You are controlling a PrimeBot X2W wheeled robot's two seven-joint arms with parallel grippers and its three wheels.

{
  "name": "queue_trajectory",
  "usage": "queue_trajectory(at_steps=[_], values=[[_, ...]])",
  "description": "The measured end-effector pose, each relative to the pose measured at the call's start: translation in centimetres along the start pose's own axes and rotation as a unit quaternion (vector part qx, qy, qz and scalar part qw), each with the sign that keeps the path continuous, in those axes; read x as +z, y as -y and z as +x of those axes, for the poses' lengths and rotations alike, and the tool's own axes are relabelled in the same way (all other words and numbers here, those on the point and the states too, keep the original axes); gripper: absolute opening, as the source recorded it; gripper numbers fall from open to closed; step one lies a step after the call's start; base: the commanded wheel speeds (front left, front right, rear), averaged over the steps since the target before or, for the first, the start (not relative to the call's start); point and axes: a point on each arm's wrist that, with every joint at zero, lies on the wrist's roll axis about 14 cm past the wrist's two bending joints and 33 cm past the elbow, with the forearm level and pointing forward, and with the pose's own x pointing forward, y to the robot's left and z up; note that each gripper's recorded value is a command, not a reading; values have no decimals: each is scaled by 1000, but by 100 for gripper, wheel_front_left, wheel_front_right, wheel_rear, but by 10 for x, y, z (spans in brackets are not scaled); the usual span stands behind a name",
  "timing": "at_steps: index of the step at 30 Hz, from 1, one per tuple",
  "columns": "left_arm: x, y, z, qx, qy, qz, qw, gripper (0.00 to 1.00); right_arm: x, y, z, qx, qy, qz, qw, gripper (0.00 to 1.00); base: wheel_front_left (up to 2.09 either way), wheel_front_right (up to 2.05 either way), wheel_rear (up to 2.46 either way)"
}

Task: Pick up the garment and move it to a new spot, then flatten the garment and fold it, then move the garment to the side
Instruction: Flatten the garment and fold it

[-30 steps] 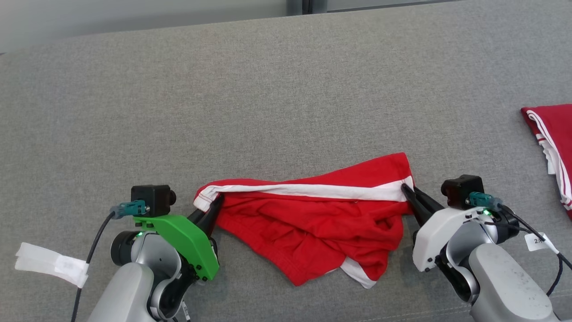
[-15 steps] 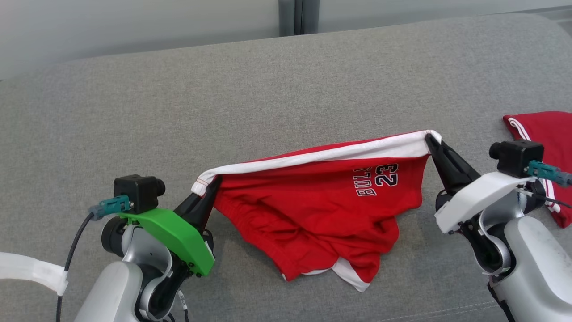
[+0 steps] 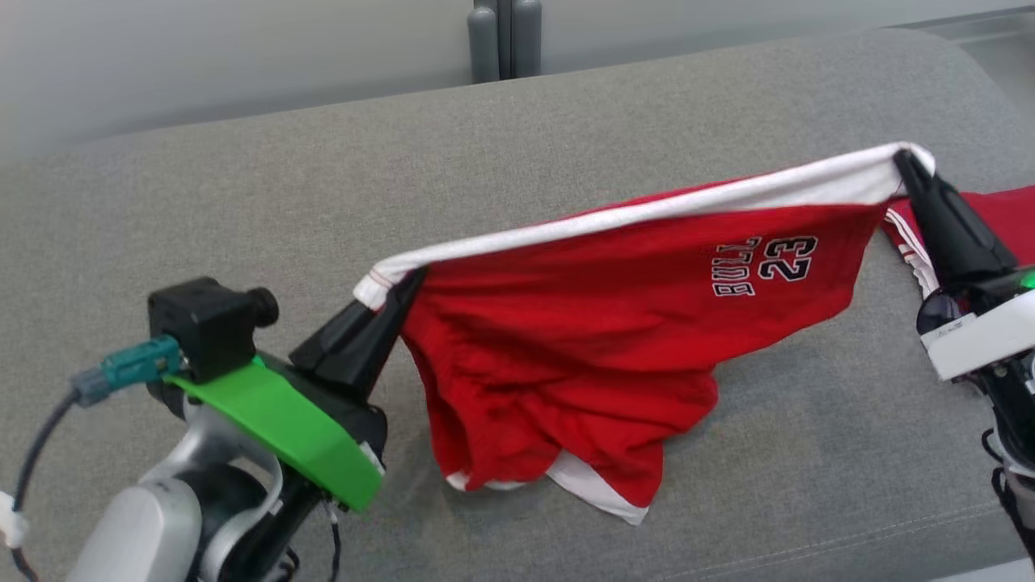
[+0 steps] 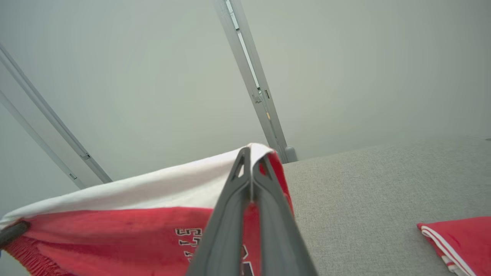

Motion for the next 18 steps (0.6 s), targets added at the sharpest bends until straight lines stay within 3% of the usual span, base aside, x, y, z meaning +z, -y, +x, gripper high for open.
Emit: queue_trajectory(at_steps=[5, 11, 15, 18], values=[[34, -22, 39, -9, -25, 62, 998, 0, 38, 8, 40, 6, 26, -29, 999, 0, 0, 0, 0], [78, -86, 101, 43, -23, 114, 992, 0, 36, 1, 123, 32, 4, -47, 998, 0, 0, 0, 0], [109, -138, 137, 89, 12, 145, 985, 0, 28, -12, 191, 52, 5, -37, 998, 0, 0, 0, 0], [127, -174, 159, 118, 49, 179, 976, 0, 21, -6, 234, 38, 22, -38, 998, 0, 0, 0, 0]])
